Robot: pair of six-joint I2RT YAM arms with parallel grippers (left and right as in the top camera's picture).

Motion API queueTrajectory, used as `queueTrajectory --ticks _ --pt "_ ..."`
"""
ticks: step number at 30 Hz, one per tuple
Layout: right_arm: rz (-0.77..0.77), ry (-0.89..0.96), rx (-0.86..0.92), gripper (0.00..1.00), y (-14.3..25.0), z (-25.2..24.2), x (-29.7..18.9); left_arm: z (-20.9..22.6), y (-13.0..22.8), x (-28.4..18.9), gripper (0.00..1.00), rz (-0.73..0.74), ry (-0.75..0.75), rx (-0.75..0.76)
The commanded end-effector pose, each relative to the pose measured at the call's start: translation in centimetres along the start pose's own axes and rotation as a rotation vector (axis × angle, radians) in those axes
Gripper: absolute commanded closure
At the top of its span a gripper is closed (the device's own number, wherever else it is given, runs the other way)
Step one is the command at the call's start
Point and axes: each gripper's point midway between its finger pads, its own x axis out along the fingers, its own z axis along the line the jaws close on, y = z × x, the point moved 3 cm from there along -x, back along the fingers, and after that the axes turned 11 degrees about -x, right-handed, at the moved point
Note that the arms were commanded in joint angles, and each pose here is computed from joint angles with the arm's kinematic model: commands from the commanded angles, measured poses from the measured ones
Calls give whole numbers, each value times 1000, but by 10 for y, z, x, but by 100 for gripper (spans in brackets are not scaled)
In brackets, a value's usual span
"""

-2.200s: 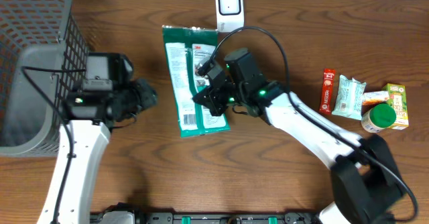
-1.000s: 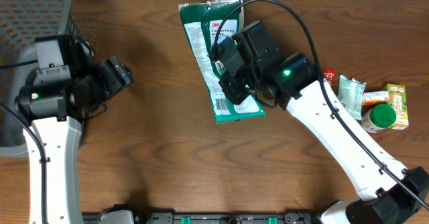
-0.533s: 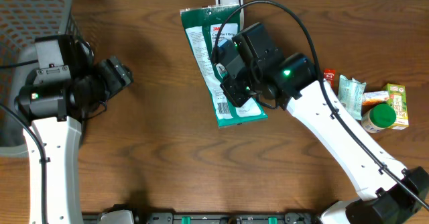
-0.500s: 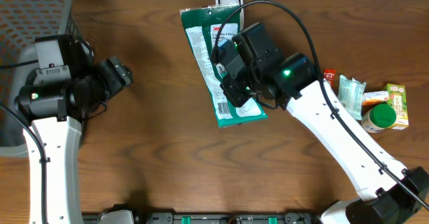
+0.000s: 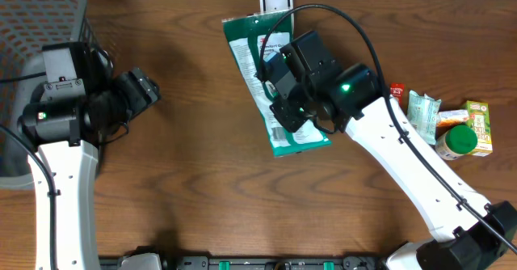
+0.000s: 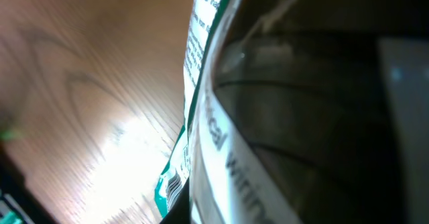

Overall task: Scan the item barcode
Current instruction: 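Raise the gloves pack up to the white scanner with the right gripper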

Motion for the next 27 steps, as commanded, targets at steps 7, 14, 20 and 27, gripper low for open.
queueTrajectory --ticks 7,14,20,27 --pt "-106 319 -114 99 -53 -32 -95 1 -2 0 15 -5 -6 7" --pt "-107 447 -317 99 -85 -42 -112 1 -2 0 15 -5 -6 7" --pt "89 621 -635 99 -104 -56 -69 1 -2 0 15 -5 -6 7" --pt "227 786 -806 99 -131 -80 -20 1 -2 0 15 -5 -5 7"
